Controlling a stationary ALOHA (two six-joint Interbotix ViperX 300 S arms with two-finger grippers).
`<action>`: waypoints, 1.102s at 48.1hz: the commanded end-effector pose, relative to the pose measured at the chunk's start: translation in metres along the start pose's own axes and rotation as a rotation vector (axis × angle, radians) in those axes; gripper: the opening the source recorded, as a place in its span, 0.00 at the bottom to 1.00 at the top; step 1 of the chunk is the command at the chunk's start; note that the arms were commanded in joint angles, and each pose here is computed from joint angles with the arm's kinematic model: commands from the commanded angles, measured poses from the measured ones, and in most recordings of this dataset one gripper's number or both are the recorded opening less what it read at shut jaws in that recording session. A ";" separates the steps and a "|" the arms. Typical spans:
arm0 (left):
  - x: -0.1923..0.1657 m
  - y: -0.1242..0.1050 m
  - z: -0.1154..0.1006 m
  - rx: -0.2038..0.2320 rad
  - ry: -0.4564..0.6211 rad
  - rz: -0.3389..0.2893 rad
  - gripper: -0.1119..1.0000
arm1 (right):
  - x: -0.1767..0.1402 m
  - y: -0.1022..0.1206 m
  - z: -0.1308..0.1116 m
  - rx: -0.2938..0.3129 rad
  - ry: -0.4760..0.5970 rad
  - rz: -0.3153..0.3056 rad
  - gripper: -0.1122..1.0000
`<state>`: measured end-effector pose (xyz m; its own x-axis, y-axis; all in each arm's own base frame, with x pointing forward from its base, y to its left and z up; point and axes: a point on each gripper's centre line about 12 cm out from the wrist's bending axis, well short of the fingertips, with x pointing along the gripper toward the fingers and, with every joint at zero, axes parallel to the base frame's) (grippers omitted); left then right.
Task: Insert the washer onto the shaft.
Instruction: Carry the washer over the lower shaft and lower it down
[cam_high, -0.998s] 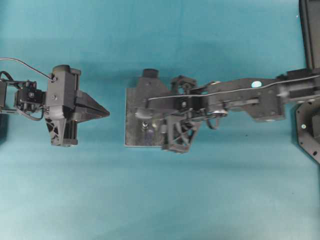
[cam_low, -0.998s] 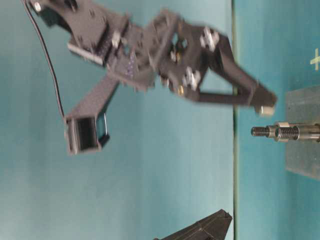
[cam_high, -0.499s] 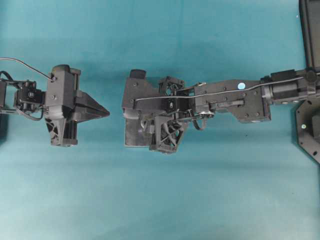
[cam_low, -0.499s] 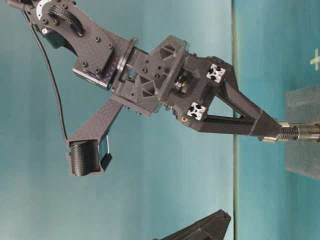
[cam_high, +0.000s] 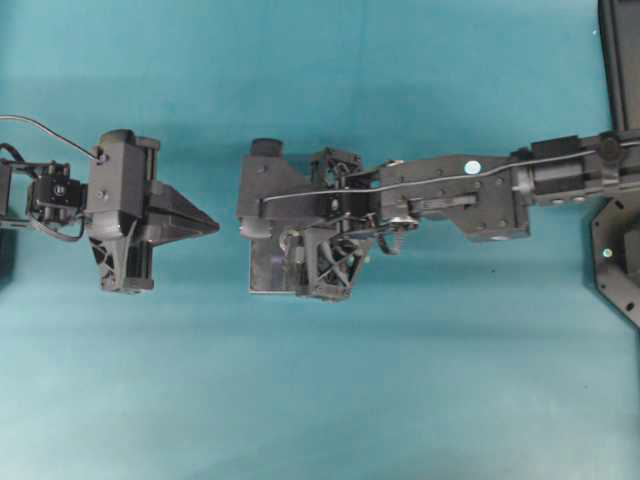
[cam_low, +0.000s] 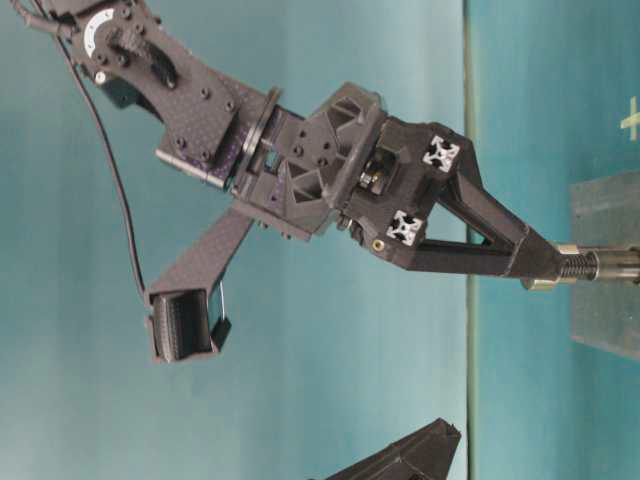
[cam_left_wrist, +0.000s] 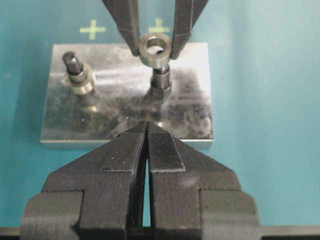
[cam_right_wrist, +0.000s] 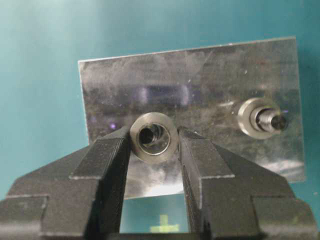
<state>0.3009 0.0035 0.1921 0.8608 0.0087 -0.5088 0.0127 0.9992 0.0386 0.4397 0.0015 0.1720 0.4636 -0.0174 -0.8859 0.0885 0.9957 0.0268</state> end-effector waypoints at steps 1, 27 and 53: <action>-0.003 0.000 0.008 0.002 -0.037 0.001 0.10 | -0.005 -0.002 0.008 -0.015 0.004 -0.005 0.40; -0.001 0.000 0.006 0.002 -0.029 -0.001 0.10 | -0.009 0.000 0.008 -0.014 0.045 -0.008 0.40; -0.001 0.000 0.006 0.002 -0.028 0.001 0.10 | -0.011 0.004 0.005 -0.010 0.060 0.002 0.40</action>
<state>0.3005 0.0039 0.1917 0.8624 0.0100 -0.5062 0.0111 0.9992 0.0386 0.4413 0.0030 0.1724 0.3887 -0.0159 -0.9212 0.0892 0.9958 0.0205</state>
